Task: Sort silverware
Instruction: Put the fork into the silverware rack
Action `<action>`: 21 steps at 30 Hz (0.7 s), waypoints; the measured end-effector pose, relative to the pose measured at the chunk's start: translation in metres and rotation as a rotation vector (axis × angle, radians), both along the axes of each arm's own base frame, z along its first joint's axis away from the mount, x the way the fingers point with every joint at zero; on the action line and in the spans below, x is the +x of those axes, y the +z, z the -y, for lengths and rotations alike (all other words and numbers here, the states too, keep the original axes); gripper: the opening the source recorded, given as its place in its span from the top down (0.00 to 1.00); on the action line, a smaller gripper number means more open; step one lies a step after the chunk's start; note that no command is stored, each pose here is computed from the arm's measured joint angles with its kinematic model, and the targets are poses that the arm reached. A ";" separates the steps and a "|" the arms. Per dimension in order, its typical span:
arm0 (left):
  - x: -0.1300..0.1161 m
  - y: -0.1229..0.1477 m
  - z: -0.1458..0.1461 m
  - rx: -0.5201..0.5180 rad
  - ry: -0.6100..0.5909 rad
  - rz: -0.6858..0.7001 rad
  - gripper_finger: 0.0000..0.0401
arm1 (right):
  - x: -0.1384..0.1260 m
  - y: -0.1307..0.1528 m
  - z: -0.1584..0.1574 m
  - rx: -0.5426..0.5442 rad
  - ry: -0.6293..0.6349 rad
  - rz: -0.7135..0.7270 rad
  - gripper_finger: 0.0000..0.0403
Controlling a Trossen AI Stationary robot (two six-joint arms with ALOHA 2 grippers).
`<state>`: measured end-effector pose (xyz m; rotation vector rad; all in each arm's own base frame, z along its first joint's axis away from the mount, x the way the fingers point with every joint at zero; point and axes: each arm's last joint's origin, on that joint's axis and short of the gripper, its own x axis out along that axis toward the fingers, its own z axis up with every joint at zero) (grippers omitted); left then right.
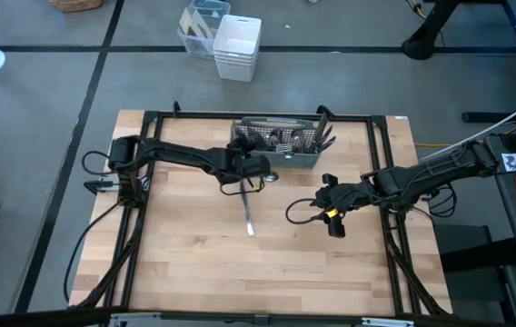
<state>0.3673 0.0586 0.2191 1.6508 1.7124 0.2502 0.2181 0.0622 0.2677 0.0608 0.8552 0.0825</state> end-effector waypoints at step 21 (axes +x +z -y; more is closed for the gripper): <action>0.024 0.003 0.017 -0.040 -0.089 0.247 0.98 | 0.000 0.000 0.000 0.000 0.000 -0.001 0.52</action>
